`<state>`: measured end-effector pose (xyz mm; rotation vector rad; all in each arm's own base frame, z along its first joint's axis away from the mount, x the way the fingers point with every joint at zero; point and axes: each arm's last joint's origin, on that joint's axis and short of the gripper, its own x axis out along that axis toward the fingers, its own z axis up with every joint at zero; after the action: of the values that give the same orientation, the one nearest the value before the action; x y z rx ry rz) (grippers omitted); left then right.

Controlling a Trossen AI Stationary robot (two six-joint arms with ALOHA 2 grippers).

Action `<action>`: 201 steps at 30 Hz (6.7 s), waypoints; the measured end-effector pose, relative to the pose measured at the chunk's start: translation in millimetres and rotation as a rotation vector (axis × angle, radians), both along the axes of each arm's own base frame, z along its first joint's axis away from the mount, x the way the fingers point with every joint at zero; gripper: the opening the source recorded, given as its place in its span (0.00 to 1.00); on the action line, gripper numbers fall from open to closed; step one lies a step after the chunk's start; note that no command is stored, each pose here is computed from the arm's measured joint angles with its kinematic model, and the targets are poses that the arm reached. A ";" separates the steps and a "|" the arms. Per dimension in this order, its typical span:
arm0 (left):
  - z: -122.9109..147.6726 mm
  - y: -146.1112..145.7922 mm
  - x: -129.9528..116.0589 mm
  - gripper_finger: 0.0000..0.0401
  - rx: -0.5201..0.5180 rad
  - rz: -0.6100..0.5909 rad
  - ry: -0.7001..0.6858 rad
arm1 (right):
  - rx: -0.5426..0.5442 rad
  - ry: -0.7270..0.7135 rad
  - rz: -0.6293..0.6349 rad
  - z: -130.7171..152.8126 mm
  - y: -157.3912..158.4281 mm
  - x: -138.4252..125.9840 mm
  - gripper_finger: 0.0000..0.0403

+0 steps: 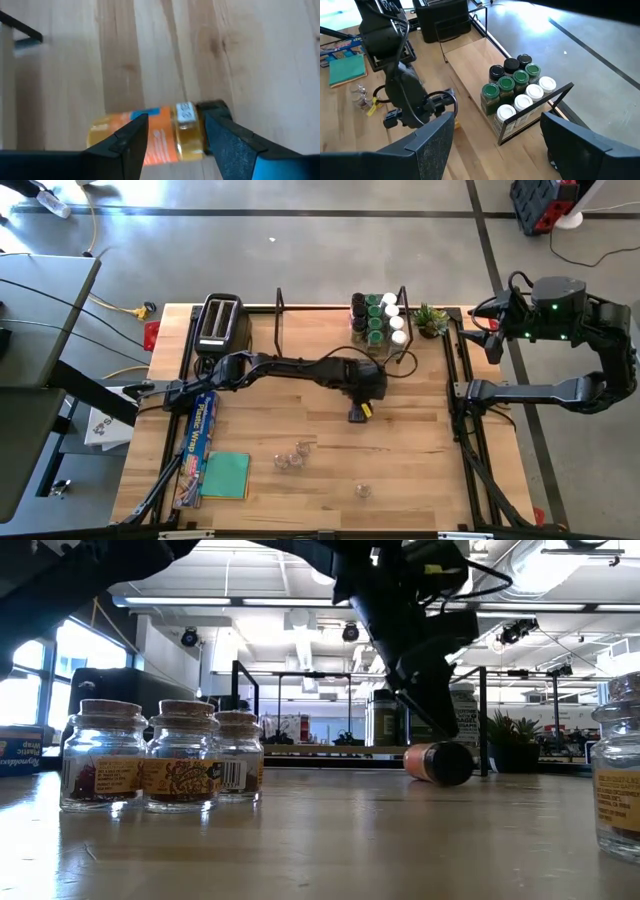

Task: Shelf spices
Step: Put the black seasoning bottle on the shelf and align it with the other black seasoning bottles

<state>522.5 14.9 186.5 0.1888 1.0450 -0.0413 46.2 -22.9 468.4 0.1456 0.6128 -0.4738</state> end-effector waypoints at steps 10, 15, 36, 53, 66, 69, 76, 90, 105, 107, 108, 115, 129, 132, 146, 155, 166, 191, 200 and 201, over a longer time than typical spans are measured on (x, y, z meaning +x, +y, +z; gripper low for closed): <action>-6.6 -13.5 -14.6 0.46 -0.078 0.100 0.162 | -0.002 0.003 0.002 -0.1 0.0 -0.1 0.72; -5.1 -33.9 -30.1 0.46 -0.082 0.102 0.303 | -0.002 0.003 0.002 -0.1 0.0 0.0 0.72; 17.1 -7.8 29.3 0.46 -0.221 0.187 -0.298 | 0.016 -0.016 -0.015 0.5 -0.2 0.4 0.72; -20.9 -6.8 6.2 0.36 -0.239 0.272 0.072 | 0.013 -0.010 -0.012 0.2 -0.1 0.2 0.72; 52.8 -37.9 -29.3 0.33 0.013 -0.039 0.123 | -0.025 -0.007 0.013 1.5 -0.5 1.1 0.72; 48.5 -32.5 -26.4 0.33 0.114 -0.226 0.130 | -0.036 -0.021 0.016 2.8 -0.9 1.9 0.72; 31.8 -7.3 -10.4 0.34 0.099 -0.333 0.050 | -0.013 -0.027 -0.001 2.4 -0.8 1.6 0.72; -4.2 20.4 -12.9 0.58 -0.145 -0.365 0.153 | 0.038 -0.002 -0.027 -1.3 0.3 -0.7 0.72; -18.0 10.6 -25.1 0.73 -0.108 -0.469 0.287 | 0.024 -0.018 -0.022 0.5 -0.5 1.1 0.72; -25.0 7.4 -27.2 0.73 -0.086 -0.455 0.323 | 0.023 -0.017 -0.021 0.4 -0.5 1.1 0.72; -27.7 5.1 -27.8 0.72 -0.089 -0.452 0.332 | 0.021 -0.017 -0.020 0.5 -0.5 1.1 0.72; -26.7 -21.3 -23.6 0.72 -0.055 -0.387 0.317 | 0.021 -0.017 -0.020 0.5 -0.5 1.1 0.72; -20.7 -38.8 -21.5 0.49 -0.080 -0.211 0.295 | 0.008 -0.010 -0.009 0.5 -0.5 1.0 0.72; -20.4 -37.8 -21.9 0.43 -0.067 -0.220 0.300 | 0.007 -0.010 -0.009 0.5 -0.5 1.0 0.72; 24.1 -32.4 -15.6 0.40 -0.026 -0.153 0.201 | 0.009 -0.011 -0.010 0.5 -0.5 1.0 0.72; 44.7 -41.1 -49.8 0.59 -0.285 0.372 0.421 | 0.003 -0.003 -0.004 0.2 -0.4 0.8 0.72; 29.0 -70.5 -59.1 0.62 -0.115 0.583 0.441 | -0.025 0.010 0.018 0.2 -0.2 0.3 0.72; 17.9 -19.7 -48.2 0.60 0.411 -0.523 0.580 | 0.079 -0.036 -0.111 -0.8 -0.8 -0.9 0.72; 5.1 1.4 -57.9 0.48 0.102 -0.336 0.628 | 0.186 -0.114 -0.264 -0.3 -2.1 -1.4 0.72; 0.6 -0.6 -57.0 0.46 0.098 -0.325 0.621 | 0.202 -0.123 -0.278 -0.3 -2.2 -1.4 0.72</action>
<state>465.5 14.4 187.1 0.4524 1.6273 -0.3617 44.8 -25.0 468.1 0.4524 0.5201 -0.6655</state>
